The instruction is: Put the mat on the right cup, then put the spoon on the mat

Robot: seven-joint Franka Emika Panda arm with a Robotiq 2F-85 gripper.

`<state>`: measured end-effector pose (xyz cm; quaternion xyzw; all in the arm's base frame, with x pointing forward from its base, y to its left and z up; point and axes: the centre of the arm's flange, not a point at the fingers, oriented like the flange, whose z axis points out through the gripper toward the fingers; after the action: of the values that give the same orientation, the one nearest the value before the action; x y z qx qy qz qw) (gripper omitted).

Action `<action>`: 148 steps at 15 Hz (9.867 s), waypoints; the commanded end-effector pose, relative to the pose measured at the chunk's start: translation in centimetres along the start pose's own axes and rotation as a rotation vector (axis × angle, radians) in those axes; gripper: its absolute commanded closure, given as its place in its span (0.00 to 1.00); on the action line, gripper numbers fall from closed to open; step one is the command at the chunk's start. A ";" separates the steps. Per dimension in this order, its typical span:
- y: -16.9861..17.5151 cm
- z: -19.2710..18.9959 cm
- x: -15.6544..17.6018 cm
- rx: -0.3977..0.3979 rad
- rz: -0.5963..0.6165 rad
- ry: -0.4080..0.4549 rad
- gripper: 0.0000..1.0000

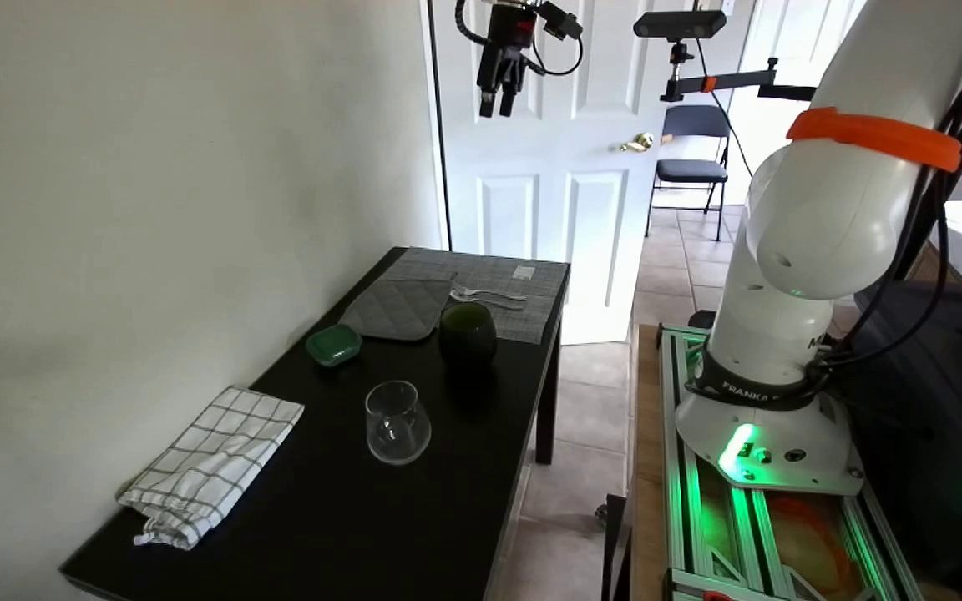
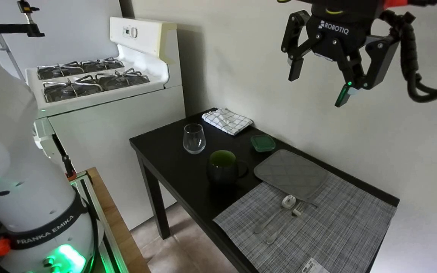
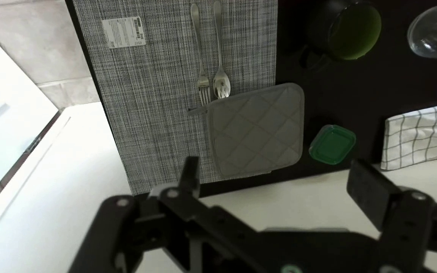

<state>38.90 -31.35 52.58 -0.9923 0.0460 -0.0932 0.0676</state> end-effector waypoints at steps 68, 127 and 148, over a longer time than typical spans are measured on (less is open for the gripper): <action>5.5 36.3 11.4 0.083 -0.030 -0.258 0.02; -9.6 8.2 4.4 0.539 -0.265 -0.021 0.98; -3.0 21.2 -5.7 0.412 -0.304 -0.284 0.98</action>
<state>37.21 -24.43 33.50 -0.9471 -0.1520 0.0368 0.2802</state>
